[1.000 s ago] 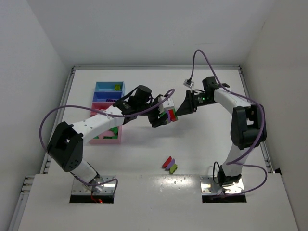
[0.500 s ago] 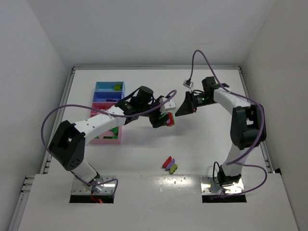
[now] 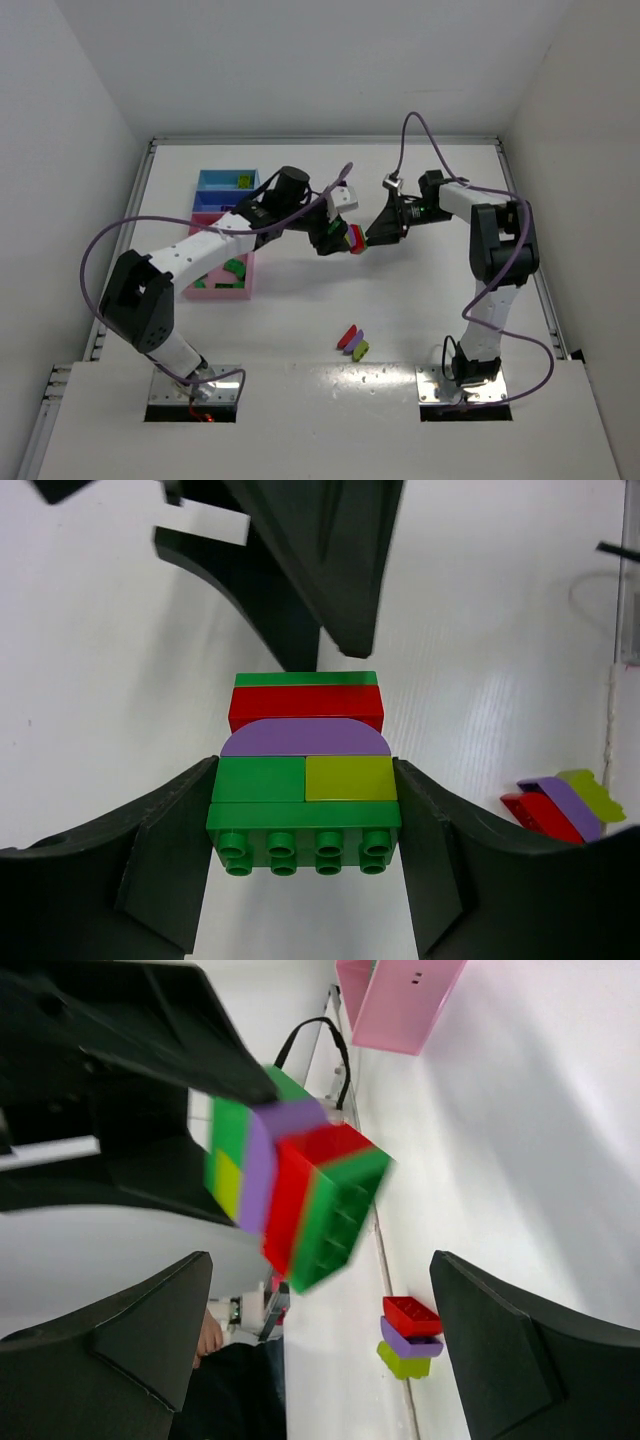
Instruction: Sort the legos into containers by color
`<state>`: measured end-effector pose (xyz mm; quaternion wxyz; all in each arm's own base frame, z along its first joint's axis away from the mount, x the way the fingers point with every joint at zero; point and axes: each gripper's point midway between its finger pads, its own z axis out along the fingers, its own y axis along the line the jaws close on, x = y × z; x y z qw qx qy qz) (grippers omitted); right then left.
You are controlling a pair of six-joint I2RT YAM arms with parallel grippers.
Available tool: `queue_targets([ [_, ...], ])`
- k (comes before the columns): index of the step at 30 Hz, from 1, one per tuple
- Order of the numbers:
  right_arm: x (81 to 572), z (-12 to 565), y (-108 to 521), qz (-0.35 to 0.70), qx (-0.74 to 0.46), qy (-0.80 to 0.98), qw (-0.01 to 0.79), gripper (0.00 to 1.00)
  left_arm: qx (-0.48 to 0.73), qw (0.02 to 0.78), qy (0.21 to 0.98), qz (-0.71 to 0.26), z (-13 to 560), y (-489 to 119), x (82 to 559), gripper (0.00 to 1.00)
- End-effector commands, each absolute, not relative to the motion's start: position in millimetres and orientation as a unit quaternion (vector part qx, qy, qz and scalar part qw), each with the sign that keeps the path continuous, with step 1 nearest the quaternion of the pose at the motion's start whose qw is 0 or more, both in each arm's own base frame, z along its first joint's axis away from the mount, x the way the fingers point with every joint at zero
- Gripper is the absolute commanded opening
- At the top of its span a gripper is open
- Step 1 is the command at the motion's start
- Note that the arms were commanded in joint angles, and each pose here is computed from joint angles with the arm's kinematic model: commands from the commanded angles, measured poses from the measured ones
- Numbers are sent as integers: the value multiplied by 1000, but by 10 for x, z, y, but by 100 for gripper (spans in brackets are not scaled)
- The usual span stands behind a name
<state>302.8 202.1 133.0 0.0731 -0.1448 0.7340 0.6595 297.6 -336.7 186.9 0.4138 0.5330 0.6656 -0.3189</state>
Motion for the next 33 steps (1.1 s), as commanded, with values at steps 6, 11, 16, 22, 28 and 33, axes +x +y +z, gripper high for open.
queue_targets([
  [6,3053,1699,2035,719,-162,668,107,86,489,462,628,-391,2529,-3403,3053,19],
  [11,3065,1747,2065,719,-166,667,105,80,490,461,623,-400,2533,-3433,3048,18],
  [16,3057,1777,2094,720,-162,668,93,67,487,463,622,-402,2554,-3454,3074,17],
  [22,3011,1836,2158,722,-164,667,80,50,487,463,622,-402,2531,-3467,3093,17],
  [28,2902,1907,2291,724,-180,664,59,50,490,465,619,-399,2487,-3493,3135,17],
  [33,2878,1892,2315,725,-175,665,44,64,490,465,619,-399,2487,-3493,3135,17],
])
